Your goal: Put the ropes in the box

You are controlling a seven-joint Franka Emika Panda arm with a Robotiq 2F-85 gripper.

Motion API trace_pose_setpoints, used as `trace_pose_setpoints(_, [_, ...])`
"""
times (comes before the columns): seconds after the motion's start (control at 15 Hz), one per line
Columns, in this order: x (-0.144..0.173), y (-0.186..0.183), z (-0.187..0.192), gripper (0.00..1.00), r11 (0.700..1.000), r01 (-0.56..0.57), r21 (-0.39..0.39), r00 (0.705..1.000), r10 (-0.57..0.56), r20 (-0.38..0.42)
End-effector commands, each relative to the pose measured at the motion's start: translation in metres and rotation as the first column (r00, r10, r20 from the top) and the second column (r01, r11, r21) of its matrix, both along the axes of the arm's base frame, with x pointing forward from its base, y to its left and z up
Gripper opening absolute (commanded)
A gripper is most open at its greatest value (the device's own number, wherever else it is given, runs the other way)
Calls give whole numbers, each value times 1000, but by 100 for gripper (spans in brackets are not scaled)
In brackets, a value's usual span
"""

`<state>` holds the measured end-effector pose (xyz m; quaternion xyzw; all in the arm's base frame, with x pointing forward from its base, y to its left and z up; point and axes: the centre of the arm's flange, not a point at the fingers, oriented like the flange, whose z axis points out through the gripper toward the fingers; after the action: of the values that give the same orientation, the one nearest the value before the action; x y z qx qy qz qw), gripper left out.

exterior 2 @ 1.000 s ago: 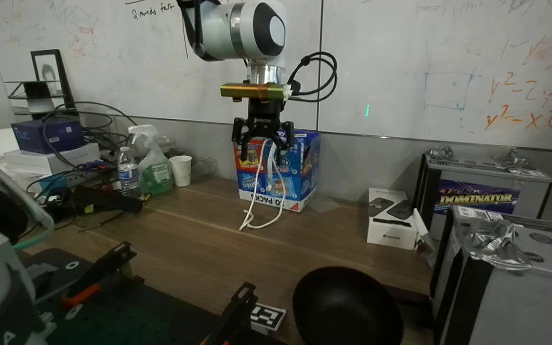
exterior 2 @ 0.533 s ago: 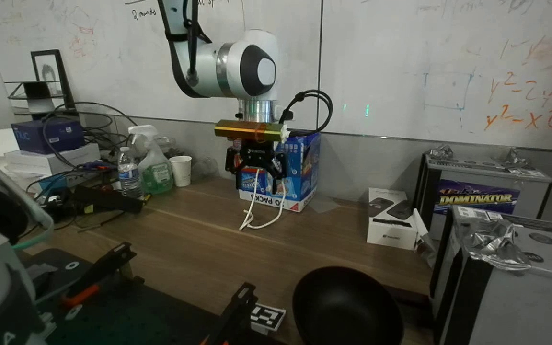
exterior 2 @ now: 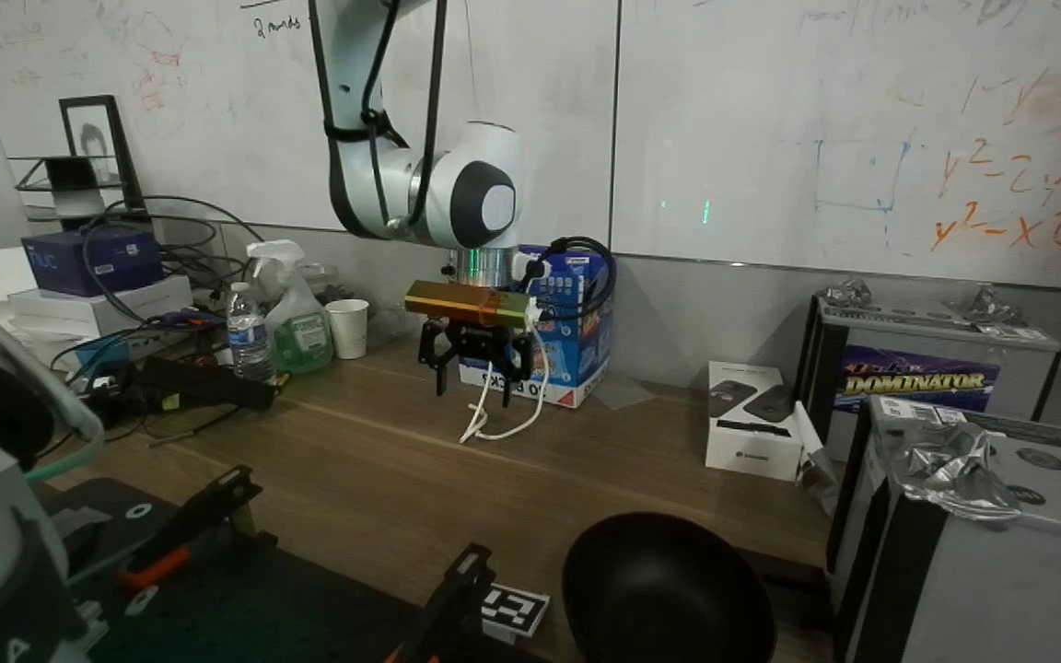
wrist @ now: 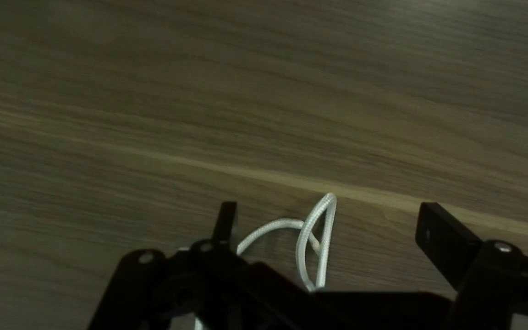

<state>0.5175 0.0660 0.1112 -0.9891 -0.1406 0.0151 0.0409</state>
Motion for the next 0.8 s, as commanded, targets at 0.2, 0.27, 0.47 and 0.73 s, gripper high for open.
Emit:
trace_pose_setpoints(0.2, [28,-6,-36,100,998,-1,58,1000,0,25])
trace_pose_setpoints(0.27, [30,-7,-38,100,998,3,64,1000,-4,23])
trace_pose_setpoints(0.47, [34,-9,-52,100,997,12,74,999,-14,29])
trace_pose_setpoints(0.73, [38,-4,-65,100,996,14,87,1000,-16,24])
